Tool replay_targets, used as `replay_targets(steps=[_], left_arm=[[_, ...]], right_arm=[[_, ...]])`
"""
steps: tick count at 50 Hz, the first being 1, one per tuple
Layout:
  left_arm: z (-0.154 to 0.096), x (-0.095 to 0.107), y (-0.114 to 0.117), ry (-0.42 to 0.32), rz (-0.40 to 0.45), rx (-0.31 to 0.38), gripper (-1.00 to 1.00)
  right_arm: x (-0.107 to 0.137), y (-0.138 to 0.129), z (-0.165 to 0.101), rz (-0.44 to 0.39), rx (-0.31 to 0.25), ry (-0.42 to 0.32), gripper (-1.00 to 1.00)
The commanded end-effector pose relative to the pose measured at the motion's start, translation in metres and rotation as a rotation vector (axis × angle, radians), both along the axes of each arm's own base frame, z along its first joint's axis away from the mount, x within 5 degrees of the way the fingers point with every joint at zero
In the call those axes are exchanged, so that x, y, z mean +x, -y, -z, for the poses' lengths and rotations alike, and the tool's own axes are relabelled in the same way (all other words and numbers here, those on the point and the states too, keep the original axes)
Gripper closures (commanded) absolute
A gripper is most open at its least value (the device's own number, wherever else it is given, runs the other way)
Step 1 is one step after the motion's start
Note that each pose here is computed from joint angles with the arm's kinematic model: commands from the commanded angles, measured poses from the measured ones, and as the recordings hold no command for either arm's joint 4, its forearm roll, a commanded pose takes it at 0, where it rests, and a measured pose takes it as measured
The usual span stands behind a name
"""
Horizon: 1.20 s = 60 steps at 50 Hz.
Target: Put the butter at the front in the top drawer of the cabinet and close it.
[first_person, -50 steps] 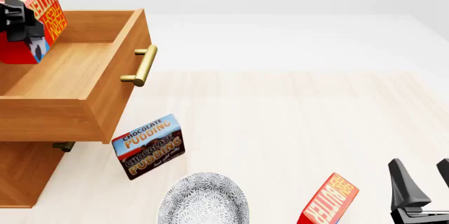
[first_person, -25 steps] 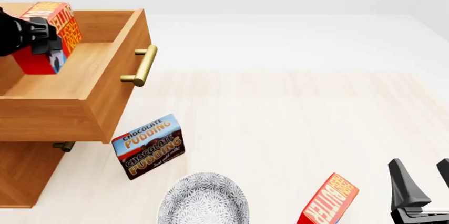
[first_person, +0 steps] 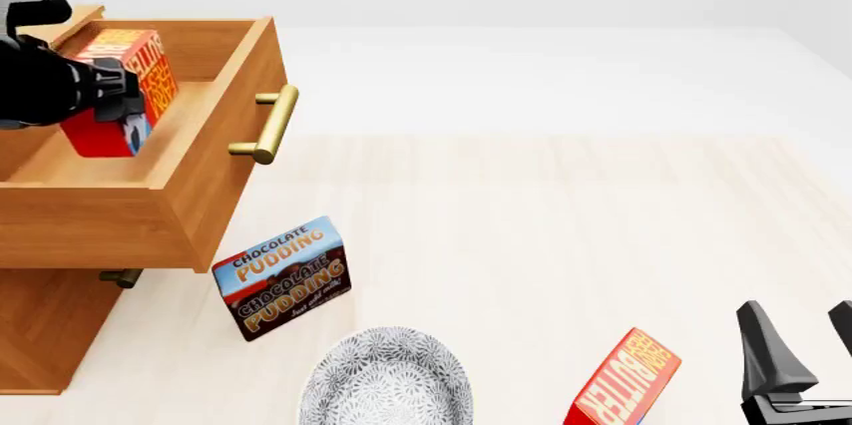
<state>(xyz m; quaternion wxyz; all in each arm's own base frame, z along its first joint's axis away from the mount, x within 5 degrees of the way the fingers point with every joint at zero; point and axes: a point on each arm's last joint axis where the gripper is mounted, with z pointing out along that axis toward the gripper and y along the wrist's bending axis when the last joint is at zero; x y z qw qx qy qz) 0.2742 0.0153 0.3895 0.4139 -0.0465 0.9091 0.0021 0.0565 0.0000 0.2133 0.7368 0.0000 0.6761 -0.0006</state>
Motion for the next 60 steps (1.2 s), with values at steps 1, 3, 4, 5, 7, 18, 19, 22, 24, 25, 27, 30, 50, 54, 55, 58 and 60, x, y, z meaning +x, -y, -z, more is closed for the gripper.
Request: replay_targets(steps=[1, 3, 4, 5, 7, 18, 19, 22, 24, 25, 27, 30, 50, 54, 55, 58, 60], left_arm=[[0.003, 0.005, 0.000, 0.016, 0.010, 0.013, 1.00], [0.006, 0.007, 0.000, 0.013, 0.011, 0.013, 1.00], [0.006, 0.007, -0.001, 0.012, 0.010, 0.013, 1.00], [0.006, 0.007, -0.001, 0.012, 0.010, 0.013, 1.00], [0.009, 0.008, -0.001, 0.009, 0.006, 0.011, 1.00], [0.018, 0.013, 0.000, -0.001, 0.009, 0.006, 1.00], [0.019, 0.014, 0.000, -0.002, 0.009, 0.007, 1.00], [0.021, 0.015, 0.000, -0.005, 0.009, 0.005, 1.00], [0.022, 0.015, 0.001, -0.006, 0.010, 0.003, 1.00], [0.022, 0.015, 0.002, -0.005, 0.010, 0.000, 1.00], [0.026, 0.016, 0.002, -0.009, 0.011, 0.000, 1.00], [0.029, 0.017, 0.002, -0.013, 0.010, -0.001, 1.00], [0.037, 0.008, 0.000, -0.032, 0.002, -0.001, 1.00], [0.035, 0.005, 0.000, -0.031, 0.002, 0.000, 1.00], [0.033, 0.004, 0.000, -0.030, 0.003, 0.000, -1.00], [0.030, 0.002, 0.000, -0.026, 0.005, 0.002, -1.00], [0.028, 0.001, -0.001, -0.025, 0.004, 0.008, -1.00]], right_arm=[[0.000, 0.000, 0.000, 0.000, 0.000, 0.000, -1.00], [0.000, 0.000, 0.000, 0.000, 0.000, 0.000, -1.00], [0.000, 0.000, 0.000, 0.000, 0.000, 0.000, -1.00], [0.000, 0.000, 0.000, 0.000, 0.000, 0.000, -1.00], [0.000, 0.000, 0.000, 0.000, 0.000, 0.000, -1.00], [0.000, 0.000, 0.000, 0.000, 0.000, 0.000, -1.00], [0.000, 0.000, 0.000, 0.000, 0.000, 0.000, -1.00], [0.000, 0.000, 0.000, 0.000, 0.000, 0.000, -1.00], [0.000, 0.000, 0.000, 0.000, 0.000, 0.000, -1.00], [0.000, 0.000, 0.000, 0.000, 0.000, 0.000, -1.00], [0.000, 0.000, 0.000, 0.000, 0.001, 0.000, -1.00], [0.000, 0.000, 0.000, 0.000, 0.000, 0.000, -1.00], [0.000, 0.000, 0.000, 0.000, 0.000, 0.000, -1.00], [0.000, 0.000, 0.000, 0.000, 0.000, 0.000, -1.00], [0.000, 0.000, 0.000, 0.000, 0.000, 0.000, -1.00], [0.000, 0.000, 0.000, 0.000, 0.000, 0.001, -1.00], [0.000, 0.000, 0.000, 0.000, 0.000, 0.001, -1.00]])
